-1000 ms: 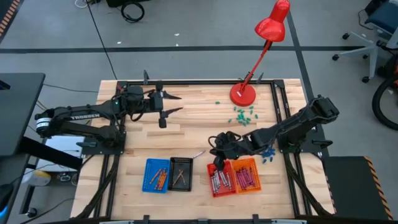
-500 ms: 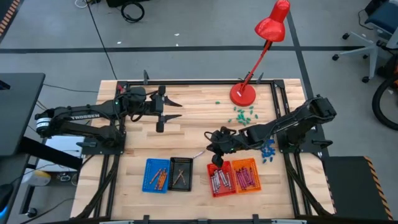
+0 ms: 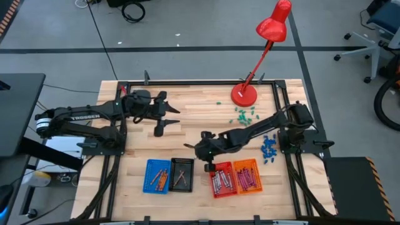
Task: Sort crayons
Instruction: Put the black crayon into the red basket
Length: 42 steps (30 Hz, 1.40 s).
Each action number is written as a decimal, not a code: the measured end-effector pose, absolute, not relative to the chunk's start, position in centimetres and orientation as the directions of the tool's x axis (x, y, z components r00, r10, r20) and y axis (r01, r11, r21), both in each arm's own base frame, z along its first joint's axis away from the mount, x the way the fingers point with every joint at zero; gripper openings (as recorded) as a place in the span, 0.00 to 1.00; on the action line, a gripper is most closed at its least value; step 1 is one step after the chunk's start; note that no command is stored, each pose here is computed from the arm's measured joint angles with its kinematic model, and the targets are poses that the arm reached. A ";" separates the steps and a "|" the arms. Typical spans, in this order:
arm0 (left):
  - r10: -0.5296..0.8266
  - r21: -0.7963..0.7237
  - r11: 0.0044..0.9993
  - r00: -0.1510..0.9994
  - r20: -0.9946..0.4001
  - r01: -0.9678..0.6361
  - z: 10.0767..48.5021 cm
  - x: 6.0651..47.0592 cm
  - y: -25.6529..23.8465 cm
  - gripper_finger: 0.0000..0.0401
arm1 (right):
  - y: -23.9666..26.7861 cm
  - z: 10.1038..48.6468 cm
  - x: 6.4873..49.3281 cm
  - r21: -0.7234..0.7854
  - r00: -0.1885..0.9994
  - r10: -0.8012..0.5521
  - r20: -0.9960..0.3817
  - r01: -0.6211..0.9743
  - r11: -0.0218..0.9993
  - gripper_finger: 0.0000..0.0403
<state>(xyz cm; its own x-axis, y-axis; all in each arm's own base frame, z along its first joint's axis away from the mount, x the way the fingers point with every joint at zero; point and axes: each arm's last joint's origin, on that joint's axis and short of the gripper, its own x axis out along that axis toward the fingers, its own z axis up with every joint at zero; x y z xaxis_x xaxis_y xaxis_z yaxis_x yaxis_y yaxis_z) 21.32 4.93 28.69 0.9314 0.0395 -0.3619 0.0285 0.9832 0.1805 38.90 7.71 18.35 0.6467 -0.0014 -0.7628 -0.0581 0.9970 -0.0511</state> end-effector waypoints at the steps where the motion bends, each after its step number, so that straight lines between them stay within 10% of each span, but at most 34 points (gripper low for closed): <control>1: 0.038 0.177 0.984 0.926 -0.376 0.032 28.6 21.3 4.9 0.48 | 7.5 18.1 39.0 -0.046 0.640 0.016 -0.769 -0.080 0.996 0.18; 13: 0.044 0.160 0.986 0.888 -0.458 0.034 26.7 20.8 5.2 0.48 | 5.7 17.5 40.6 0.030 0.545 0.054 -0.837 -0.053 0.998 0.38; 23: 0.059 0.154 0.988 0.884 -0.464 0.014 26.6 20.7 5.5 0.48 | 6.9 16.4 43.8 -0.037 0.299 -0.007 -0.954 -0.094 0.995 0.39; 42: 0.055 0.146 0.989 0.867 -0.495 0.021 26.3 20.5 5.4 0.48 | 7.1 14.5 44.4 -0.089 0.251 -0.044 -0.967 -0.171 0.981 0.39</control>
<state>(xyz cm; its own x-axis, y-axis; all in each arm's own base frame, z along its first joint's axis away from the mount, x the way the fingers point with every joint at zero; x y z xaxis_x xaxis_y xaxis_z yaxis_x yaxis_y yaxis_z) 20.50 5.41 26.31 0.8672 0.0547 -0.4949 0.0207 0.9891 0.1455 44.35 7.08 14.53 0.2512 -0.0444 -0.9669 -0.1709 0.9812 -0.0895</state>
